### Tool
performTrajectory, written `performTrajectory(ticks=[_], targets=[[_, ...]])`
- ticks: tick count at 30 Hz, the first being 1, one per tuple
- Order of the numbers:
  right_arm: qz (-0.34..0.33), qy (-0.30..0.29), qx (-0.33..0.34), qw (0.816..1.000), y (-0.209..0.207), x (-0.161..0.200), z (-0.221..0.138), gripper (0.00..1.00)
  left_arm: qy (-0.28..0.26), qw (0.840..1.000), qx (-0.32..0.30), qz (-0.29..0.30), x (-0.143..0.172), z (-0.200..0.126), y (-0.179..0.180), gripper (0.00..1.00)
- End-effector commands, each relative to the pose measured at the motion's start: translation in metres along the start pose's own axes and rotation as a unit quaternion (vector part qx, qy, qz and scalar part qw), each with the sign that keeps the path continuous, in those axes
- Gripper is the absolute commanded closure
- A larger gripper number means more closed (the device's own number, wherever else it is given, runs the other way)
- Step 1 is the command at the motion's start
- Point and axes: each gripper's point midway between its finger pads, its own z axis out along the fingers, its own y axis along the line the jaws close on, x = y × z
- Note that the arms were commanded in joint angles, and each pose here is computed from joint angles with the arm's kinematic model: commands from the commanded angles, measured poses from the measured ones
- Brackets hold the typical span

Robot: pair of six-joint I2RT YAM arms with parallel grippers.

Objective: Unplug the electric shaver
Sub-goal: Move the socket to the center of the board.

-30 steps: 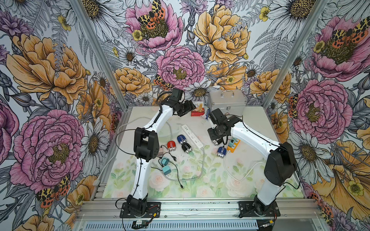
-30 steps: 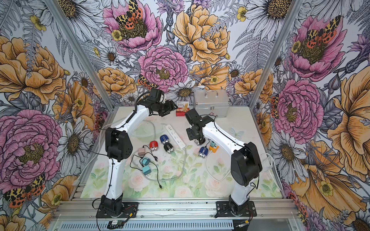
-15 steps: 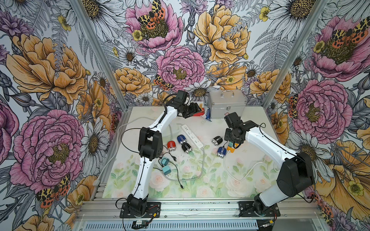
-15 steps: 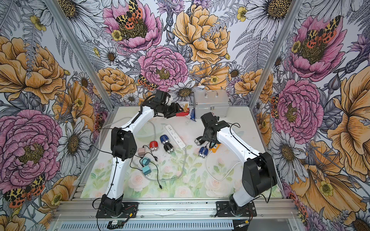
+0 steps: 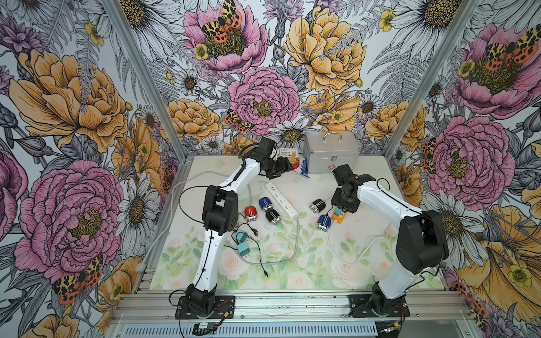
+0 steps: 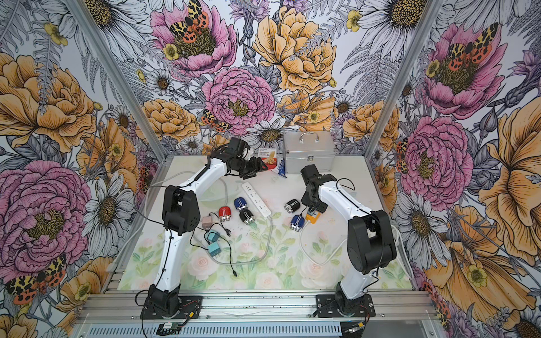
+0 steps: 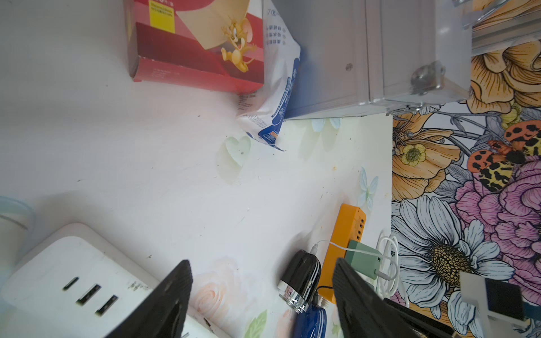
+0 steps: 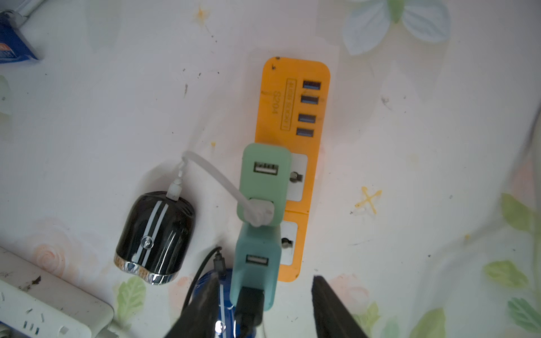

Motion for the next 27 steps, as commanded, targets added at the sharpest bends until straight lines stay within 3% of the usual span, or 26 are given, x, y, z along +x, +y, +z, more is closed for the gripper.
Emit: performTrajectory(ticks=[1, 14, 23, 27], targets=[[0.012, -0.005, -0.007, 1.0, 0.005, -0.009, -0.002, 0.51, -0.021, 0.999, 0.007, 0.024, -0.008, -0.026, -0.011, 0.24], [-0.018, 0.032, 0.011, 0.999, -0.002, 0.007, 0.021, 0.61, -0.017, 1.0, 0.002, 0.02, -0.006, -0.028, -0.003, 0.23], [-0.053, 0.056, 0.003, 0.997, 0.004, 0.013, 0.031, 0.81, -0.016, 1.0, -0.003, 0.019, -0.004, -0.031, 0.002, 0.24], [-0.081, 0.067, -0.014, 0.994, 0.011, 0.019, 0.029, 0.84, -0.019, 1.0, -0.003, 0.02, -0.004, -0.034, 0.001, 0.23]])
